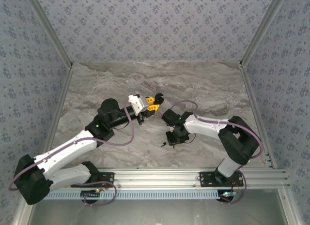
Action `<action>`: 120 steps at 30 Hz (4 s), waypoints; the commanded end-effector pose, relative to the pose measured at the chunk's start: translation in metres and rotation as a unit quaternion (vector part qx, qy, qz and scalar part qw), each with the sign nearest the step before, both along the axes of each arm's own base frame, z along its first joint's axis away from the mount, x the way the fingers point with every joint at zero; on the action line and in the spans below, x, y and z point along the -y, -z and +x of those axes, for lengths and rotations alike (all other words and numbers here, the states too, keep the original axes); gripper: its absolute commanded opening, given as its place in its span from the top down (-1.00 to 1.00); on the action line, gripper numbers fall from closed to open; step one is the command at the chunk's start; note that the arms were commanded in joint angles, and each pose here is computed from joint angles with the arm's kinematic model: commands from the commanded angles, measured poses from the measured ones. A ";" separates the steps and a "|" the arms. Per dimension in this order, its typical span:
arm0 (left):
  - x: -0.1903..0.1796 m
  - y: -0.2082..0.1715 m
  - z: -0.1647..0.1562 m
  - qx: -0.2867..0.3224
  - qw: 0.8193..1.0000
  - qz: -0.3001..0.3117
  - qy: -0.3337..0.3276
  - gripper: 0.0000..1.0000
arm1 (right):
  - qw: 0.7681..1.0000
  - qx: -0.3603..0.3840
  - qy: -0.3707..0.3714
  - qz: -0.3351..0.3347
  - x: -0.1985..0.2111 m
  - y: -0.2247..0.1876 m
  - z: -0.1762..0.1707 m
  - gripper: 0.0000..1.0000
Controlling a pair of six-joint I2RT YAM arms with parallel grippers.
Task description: Insert the wireless bluetooth earbuds into the charging case
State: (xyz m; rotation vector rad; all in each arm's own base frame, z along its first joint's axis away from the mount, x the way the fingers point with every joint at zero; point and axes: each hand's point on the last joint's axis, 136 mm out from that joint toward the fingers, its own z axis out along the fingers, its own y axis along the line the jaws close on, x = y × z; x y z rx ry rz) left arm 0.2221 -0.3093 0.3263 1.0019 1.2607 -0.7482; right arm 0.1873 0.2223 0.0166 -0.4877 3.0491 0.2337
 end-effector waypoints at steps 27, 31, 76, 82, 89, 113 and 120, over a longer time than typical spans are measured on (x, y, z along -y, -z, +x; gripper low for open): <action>0.016 -0.016 -0.005 -0.013 0.998 -0.050 0.045 1.00 | 0.806 0.424 0.019 0.412 0.010 -0.370 0.066 0.56; 0.018 -0.015 -0.005 -0.016 0.997 -0.051 0.047 1.00 | 0.811 0.414 0.000 0.414 -0.006 -0.370 0.069 0.56; 0.019 -0.017 -0.002 -0.021 0.997 -0.056 0.045 1.00 | 0.858 0.347 -0.020 0.379 -0.037 -0.308 0.074 0.55; 0.019 -0.017 -0.002 -0.023 0.997 -0.056 0.043 1.00 | 0.857 0.352 -0.020 0.376 -0.036 -0.312 0.076 0.55; 0.018 -0.015 0.002 -0.024 0.998 -0.056 0.033 1.00 | 0.852 0.372 -0.006 0.369 -0.022 -0.320 0.070 0.55; 0.017 -0.010 0.007 -0.015 0.999 -0.046 0.004 1.00 | 0.841 0.383 0.068 0.375 -0.010 -0.327 0.080 0.55; 0.019 -0.009 0.007 -0.011 0.999 -0.042 0.001 1.00 | 0.831 0.380 0.076 0.400 -0.016 -0.333 0.083 0.54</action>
